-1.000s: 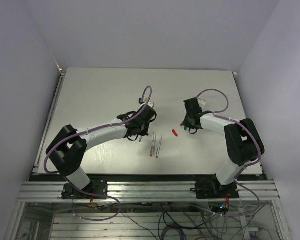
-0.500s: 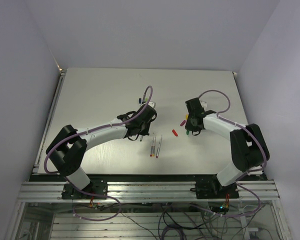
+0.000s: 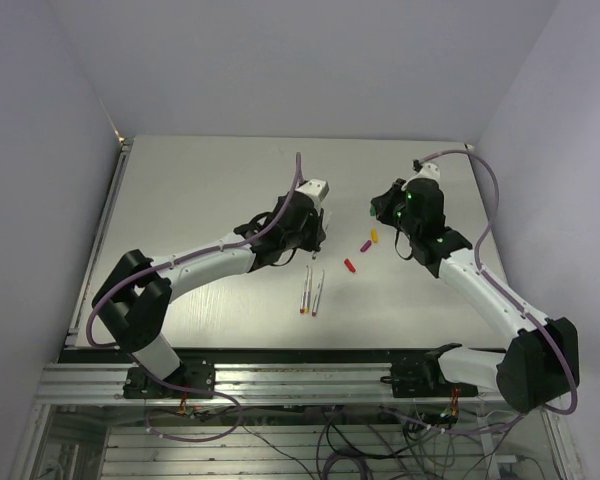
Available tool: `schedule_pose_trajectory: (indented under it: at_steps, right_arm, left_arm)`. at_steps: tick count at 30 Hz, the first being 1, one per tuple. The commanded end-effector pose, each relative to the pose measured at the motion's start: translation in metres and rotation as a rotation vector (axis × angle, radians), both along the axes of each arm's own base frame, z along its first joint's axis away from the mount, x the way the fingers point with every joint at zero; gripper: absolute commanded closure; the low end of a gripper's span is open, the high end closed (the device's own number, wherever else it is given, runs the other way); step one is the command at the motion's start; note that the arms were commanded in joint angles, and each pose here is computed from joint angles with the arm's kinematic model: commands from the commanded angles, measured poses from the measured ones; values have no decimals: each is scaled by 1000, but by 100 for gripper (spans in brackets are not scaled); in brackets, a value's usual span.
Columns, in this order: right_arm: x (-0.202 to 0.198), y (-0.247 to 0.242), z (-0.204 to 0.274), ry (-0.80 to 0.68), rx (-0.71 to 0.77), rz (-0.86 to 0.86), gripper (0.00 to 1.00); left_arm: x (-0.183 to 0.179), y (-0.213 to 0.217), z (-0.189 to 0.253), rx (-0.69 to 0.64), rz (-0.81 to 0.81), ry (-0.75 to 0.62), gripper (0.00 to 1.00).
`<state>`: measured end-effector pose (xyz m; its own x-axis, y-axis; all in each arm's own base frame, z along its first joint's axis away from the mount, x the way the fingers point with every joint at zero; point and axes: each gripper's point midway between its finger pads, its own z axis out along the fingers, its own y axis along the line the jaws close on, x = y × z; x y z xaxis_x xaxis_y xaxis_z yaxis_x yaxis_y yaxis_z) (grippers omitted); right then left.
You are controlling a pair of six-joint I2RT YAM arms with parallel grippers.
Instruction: Insert the pens into the pen caps
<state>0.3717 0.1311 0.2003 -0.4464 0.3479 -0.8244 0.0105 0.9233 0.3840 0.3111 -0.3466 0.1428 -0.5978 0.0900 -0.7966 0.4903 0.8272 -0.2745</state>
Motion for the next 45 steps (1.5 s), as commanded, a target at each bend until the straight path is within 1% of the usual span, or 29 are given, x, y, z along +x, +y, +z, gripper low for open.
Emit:
schedule_pose_trajectory:
  at_steps: [1,4,8,16,27,34,45]
  right_arm:
    - [11,13,51,-240,73,61,100]
    - [12,15,69,-313,99,70,100]
    - [10,17,85,-391,135,82,100]
    - [11,20,97,-462,189,81,100]
    - [11,26,94,-450,232,98,100]
    - [6,32,91,-430,268,121,100]
    - [1,34,84,-406,269,139,100]
  left_arm:
    - [10,-46,74,-252,-121,-129,93]
    - [5,-55,90,-334,-157,-147,93]
    - [-2,-65,103,-390,-214,-147,93]
    - [-9,-72,108,-412,-261,-136,93]
    - [-9,-76,108,-438,-264,-122,93]
    - [-5,-73,106,-441,-230,-124,93]
    - [-1,-69,102,-436,-194,-123,93]
